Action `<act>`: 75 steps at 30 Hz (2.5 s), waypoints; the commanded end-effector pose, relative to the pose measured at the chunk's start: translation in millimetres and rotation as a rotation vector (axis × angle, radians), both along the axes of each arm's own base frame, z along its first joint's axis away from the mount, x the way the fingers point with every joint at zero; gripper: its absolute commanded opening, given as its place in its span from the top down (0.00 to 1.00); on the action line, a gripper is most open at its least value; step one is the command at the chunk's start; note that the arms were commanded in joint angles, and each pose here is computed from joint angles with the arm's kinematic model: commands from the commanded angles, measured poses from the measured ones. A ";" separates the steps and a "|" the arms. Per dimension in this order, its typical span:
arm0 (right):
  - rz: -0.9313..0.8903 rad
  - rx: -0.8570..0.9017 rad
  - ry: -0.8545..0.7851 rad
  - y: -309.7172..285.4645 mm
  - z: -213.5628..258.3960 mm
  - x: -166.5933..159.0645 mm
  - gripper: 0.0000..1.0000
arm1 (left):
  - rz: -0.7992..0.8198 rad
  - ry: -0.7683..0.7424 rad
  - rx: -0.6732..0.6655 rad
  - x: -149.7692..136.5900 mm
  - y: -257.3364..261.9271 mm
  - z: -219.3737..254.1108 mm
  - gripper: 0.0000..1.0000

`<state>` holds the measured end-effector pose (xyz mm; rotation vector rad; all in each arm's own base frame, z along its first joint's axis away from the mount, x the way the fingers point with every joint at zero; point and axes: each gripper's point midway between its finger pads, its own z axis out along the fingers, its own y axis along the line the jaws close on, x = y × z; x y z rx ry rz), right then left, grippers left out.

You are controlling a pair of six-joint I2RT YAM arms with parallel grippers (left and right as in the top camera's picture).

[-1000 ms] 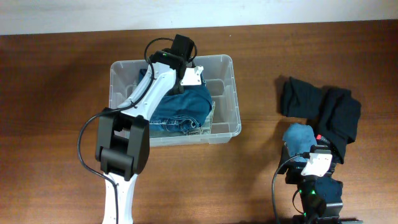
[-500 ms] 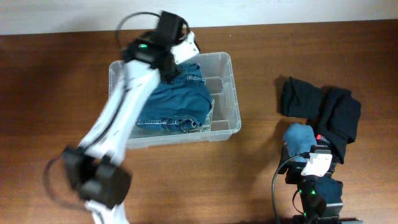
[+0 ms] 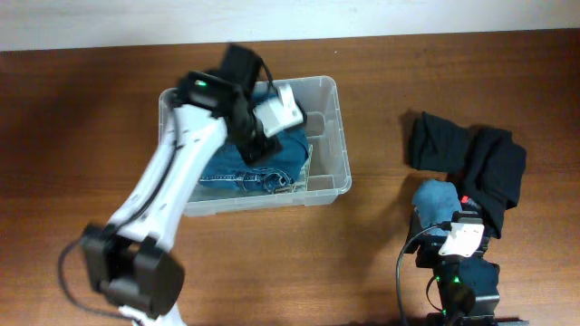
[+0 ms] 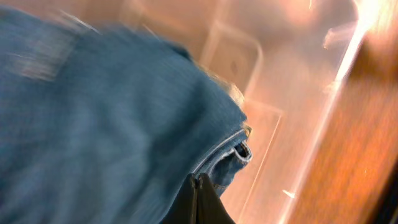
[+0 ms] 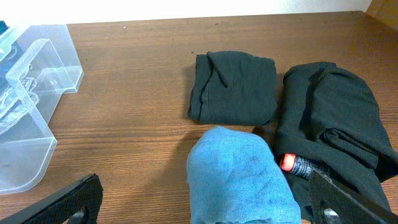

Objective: Pack container
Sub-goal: 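Push the dark-blue jeans further into the box with the left gripper, then withdraw the left gripper from the box to the left side, then move the right gripper to the black clothes and grasp them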

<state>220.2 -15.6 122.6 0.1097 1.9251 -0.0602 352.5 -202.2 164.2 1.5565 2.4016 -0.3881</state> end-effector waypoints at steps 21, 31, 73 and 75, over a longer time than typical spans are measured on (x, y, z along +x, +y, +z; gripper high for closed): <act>-0.017 0.000 0.002 -3.1 -2.4 -0.5 0.02 | 0.188 -0.099 0.030 55.5 -9.2 8.1 0.75; -0.017 0.000 0.002 -3.1 -2.5 -0.5 0.02 | 0.749 -0.435 -0.088 58.1 98.5 202.1 0.00; 0.409 0.348 0.272 87.9 128.7 70.9 0.02 | 1.217 -0.391 0.053 -53.5 266.1 232.6 0.00; 0.474 0.372 0.345 98.9 139.7 91.3 0.01 | 1.217 -0.391 0.053 -53.4 266.0 232.7 0.00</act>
